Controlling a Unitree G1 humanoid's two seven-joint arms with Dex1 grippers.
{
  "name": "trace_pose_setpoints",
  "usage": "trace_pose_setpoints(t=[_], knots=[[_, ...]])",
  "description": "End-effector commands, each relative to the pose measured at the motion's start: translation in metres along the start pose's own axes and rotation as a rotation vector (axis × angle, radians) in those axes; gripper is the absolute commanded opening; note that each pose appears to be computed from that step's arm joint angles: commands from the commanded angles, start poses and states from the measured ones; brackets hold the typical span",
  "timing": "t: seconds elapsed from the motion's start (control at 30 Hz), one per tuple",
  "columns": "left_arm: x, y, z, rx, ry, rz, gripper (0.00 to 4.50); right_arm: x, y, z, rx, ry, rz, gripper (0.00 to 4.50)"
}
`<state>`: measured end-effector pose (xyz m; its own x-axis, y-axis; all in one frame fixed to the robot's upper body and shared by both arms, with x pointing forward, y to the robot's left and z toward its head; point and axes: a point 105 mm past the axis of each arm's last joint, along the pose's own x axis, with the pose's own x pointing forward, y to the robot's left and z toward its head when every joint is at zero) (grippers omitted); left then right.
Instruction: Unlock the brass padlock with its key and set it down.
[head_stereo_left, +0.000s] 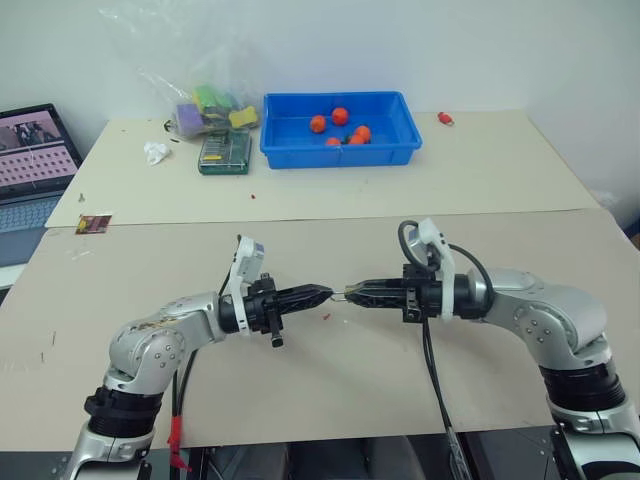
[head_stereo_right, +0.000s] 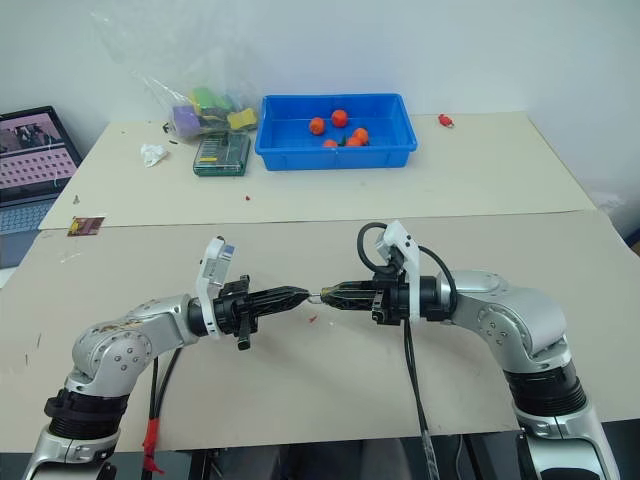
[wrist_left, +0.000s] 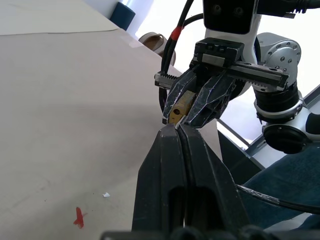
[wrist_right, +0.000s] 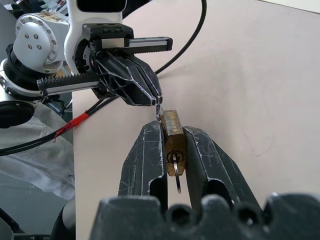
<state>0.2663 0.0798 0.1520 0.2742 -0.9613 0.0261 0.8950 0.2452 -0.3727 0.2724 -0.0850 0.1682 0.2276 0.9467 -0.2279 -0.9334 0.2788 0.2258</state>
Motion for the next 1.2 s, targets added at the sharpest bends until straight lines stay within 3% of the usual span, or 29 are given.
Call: trace_pose_setpoints(t=[0.03, 1.2], knots=[[0.003, -0.009, -0.001, 0.028, 0.004, -0.031, 0.07, -0.004, 0.004, 0.016, -0.063, -0.044, 0.007, 0.21], [0.008, 0.001, 0.000, 0.042, -0.021, 0.016, 0.07, 0.000, 0.027, 0.017, -0.077, -0.040, 0.091, 0.21]])
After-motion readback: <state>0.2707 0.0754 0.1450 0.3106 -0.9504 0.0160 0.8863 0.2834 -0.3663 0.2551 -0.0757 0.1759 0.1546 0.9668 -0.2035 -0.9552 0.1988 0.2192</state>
